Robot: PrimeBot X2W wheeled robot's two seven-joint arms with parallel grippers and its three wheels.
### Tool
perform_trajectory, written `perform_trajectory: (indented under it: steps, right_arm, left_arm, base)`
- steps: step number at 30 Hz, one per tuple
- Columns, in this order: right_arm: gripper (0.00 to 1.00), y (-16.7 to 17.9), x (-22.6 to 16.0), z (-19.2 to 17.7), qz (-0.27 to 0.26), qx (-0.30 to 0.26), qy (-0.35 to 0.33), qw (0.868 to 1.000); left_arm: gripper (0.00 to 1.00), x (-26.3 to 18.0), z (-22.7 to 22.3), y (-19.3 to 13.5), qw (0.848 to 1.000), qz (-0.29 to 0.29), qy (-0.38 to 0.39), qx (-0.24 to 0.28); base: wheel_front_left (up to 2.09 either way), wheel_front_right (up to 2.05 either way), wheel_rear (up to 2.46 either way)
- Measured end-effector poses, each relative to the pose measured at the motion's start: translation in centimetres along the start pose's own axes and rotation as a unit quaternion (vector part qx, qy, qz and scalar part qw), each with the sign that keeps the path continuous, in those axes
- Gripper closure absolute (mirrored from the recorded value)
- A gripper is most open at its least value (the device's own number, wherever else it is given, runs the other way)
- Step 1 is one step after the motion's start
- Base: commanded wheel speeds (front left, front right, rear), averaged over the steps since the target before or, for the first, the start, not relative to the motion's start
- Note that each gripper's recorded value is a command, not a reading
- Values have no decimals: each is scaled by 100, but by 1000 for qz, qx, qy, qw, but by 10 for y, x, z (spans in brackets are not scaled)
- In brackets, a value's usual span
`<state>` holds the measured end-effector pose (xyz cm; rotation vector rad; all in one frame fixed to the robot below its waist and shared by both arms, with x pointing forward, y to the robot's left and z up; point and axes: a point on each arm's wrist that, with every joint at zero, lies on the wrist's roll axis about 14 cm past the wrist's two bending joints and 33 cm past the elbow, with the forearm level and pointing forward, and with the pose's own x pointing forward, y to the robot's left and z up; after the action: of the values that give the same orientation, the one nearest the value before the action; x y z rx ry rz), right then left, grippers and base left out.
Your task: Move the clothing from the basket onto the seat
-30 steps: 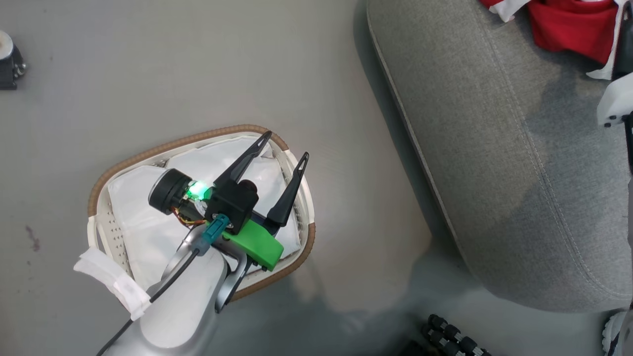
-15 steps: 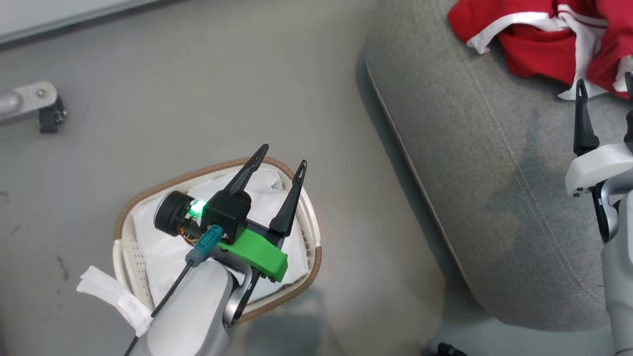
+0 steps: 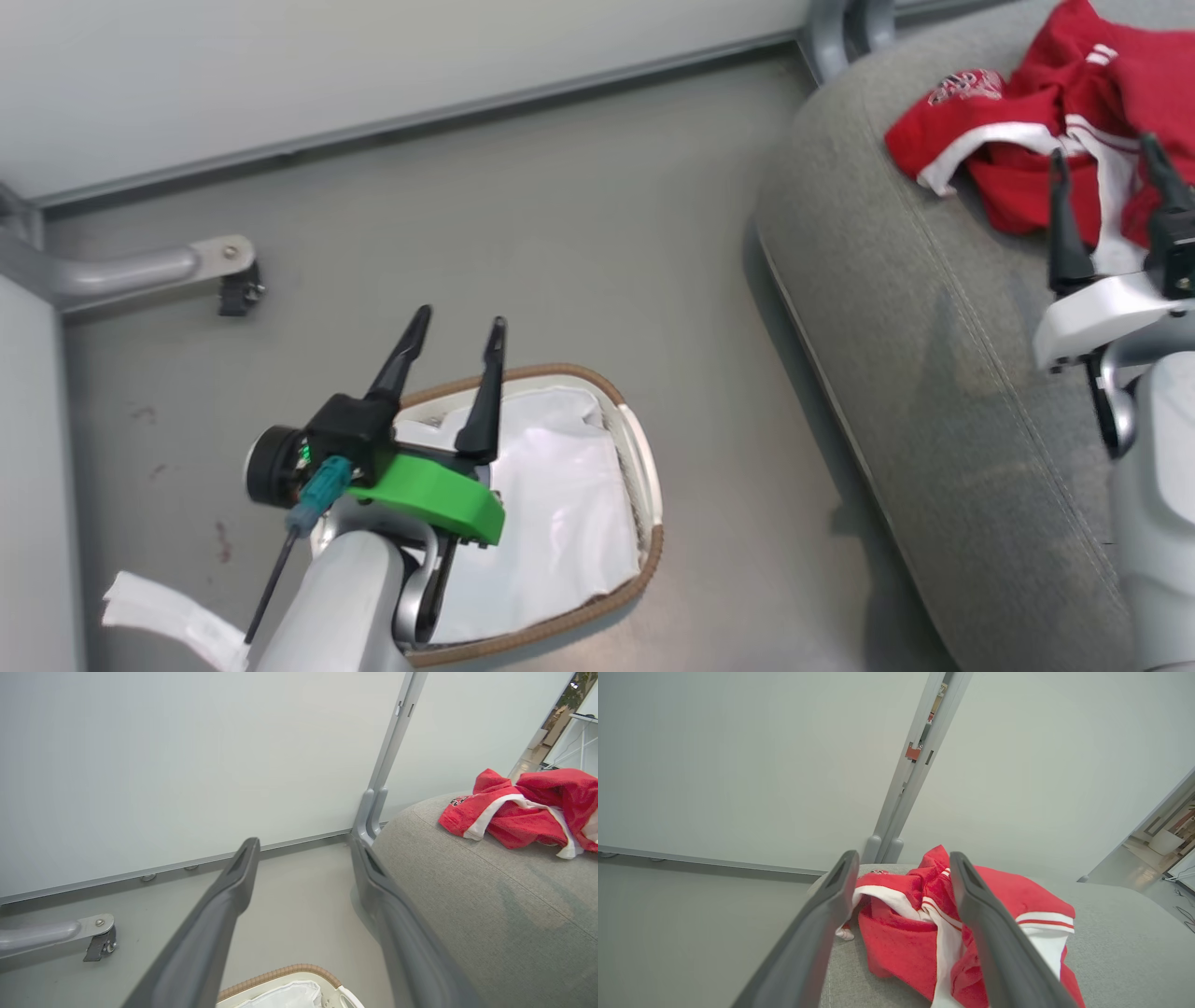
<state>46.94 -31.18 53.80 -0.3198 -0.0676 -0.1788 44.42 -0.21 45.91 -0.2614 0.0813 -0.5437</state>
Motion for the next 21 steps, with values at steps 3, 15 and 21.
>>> perform_trajectory:
  steps: [3,15,21]
  right_arm:
    - [0,25,2,15,21,25,-18,999]
    - [0,127,-20,53,132,102,-54,985]
    - [0,149,-44,52,158,135,-48,977]
  left_arm:
    - [0,-15,12,21,999,48,-13,6]
    - [0,-102,35,90,978,203,-41,16]
    - [0,-140,33,101,969,243,-43,9]
  base:
    - [0,0,0]
    - [0,0,0]
    - [0,0,0]
